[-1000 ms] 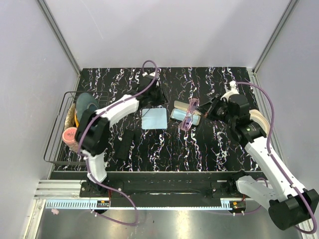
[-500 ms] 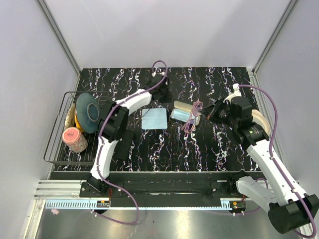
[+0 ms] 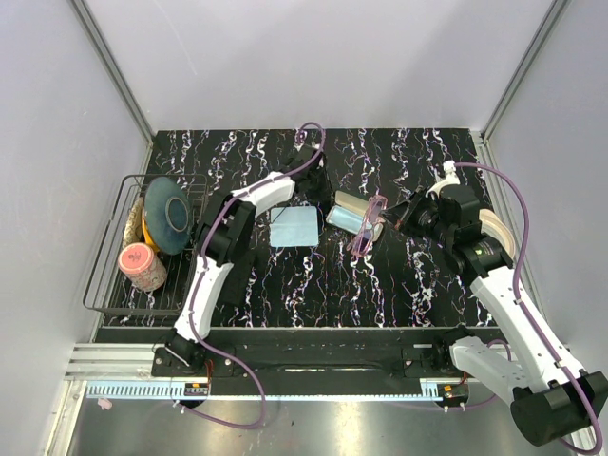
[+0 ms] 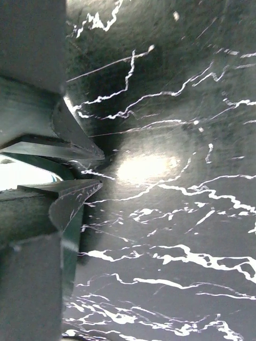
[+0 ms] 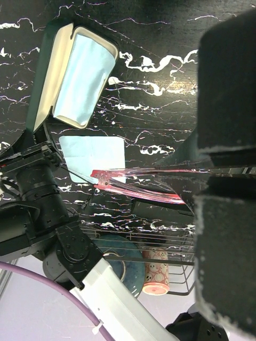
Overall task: Organize the sunglasses
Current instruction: Move the sunglasses case to the center of the board.
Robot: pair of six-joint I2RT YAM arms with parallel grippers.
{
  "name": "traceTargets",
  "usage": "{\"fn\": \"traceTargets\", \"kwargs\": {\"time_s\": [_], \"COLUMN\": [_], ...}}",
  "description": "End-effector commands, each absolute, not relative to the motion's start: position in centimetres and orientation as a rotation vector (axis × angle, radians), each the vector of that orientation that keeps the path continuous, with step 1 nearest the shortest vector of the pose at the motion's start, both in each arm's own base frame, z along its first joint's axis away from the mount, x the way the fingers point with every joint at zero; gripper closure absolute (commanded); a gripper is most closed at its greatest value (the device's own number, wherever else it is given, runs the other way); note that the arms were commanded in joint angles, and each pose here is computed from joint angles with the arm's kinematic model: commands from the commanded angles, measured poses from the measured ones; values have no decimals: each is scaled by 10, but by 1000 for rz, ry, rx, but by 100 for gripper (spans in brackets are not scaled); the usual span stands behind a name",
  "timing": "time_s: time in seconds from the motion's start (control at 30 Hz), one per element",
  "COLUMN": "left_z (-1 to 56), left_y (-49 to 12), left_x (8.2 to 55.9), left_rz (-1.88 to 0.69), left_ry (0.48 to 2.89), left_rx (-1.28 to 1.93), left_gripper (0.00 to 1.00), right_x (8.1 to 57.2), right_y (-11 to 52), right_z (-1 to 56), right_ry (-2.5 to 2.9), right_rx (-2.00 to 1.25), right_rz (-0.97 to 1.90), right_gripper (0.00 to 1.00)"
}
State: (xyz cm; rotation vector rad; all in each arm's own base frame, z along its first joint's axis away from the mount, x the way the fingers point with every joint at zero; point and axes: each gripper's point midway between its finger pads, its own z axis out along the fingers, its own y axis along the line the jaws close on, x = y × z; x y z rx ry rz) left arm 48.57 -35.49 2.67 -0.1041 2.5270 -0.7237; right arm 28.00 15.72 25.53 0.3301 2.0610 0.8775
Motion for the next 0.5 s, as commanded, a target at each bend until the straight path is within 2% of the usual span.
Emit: {"fn": "traceTargets", "kwargs": {"time_s": [0.0, 0.3, 0.47], "left_z": [24, 28, 38], "left_y": [-363, -359, -370], "left_x": [450, 388, 371], "left_rz": [-812, -937, -1052], "left_ry": [2568, 2551, 2455], "left_rx": [12, 99, 178], "left_gripper": [74, 76, 76], "right_x": [285, 290, 292], "right_y": [155, 152, 144], "right_z": [279, 264, 243], "right_ry": [1992, 2044, 2117], "right_rx": [307, 338, 388], "right_rz": [881, 838, 768], "right_gripper": [100, 100, 100]}}
